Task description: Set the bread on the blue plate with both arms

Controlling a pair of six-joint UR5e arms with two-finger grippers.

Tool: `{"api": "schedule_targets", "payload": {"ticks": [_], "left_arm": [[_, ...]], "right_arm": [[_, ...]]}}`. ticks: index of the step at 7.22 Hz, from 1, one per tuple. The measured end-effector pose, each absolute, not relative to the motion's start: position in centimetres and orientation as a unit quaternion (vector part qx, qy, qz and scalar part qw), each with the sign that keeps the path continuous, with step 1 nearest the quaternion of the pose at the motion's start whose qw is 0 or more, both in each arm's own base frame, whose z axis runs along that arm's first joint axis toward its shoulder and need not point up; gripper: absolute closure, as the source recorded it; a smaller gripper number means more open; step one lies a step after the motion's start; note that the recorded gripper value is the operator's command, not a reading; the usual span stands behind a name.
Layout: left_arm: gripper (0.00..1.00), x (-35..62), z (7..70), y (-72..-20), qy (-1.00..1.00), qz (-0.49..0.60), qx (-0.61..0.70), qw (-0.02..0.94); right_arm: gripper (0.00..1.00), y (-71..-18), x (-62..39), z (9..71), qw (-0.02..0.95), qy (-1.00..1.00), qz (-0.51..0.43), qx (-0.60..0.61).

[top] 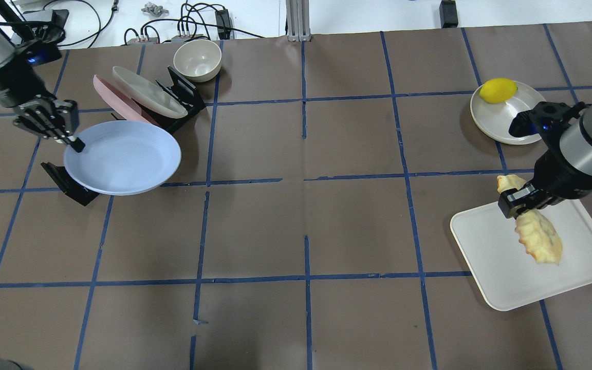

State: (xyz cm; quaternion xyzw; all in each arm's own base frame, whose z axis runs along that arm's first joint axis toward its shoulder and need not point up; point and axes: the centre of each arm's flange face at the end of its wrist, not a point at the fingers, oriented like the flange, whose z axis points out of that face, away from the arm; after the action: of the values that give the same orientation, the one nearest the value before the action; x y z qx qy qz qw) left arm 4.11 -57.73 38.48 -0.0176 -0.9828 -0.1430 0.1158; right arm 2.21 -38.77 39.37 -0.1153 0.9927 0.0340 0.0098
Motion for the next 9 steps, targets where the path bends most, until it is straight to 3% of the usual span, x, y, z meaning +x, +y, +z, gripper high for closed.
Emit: {"api": "schedule_targets", "payload": {"ticks": [4,7,8,9], "left_arm": [[0.97,-15.0,31.8,-58.9,-0.985,-0.102,0.002,0.136],[0.96,-20.7,24.5,-59.0,-0.986,-0.069,-0.021,0.150],[0.55,-21.7,23.1,-58.7,-0.986,-0.064,-0.030,0.151],[0.04,-22.5,22.5,-58.6,-0.986,-0.058,-0.036,0.151]], "right_arm": [[0.78,-40.6,8.0,43.2,0.003,0.995,0.046,-0.088],[0.78,-41.1,11.5,44.2,0.002,0.995,0.056,-0.082],[0.79,-41.3,11.9,43.8,0.005,0.995,0.060,-0.080],[0.79,-42.1,12.1,42.8,0.007,0.995,0.066,-0.080]]}}
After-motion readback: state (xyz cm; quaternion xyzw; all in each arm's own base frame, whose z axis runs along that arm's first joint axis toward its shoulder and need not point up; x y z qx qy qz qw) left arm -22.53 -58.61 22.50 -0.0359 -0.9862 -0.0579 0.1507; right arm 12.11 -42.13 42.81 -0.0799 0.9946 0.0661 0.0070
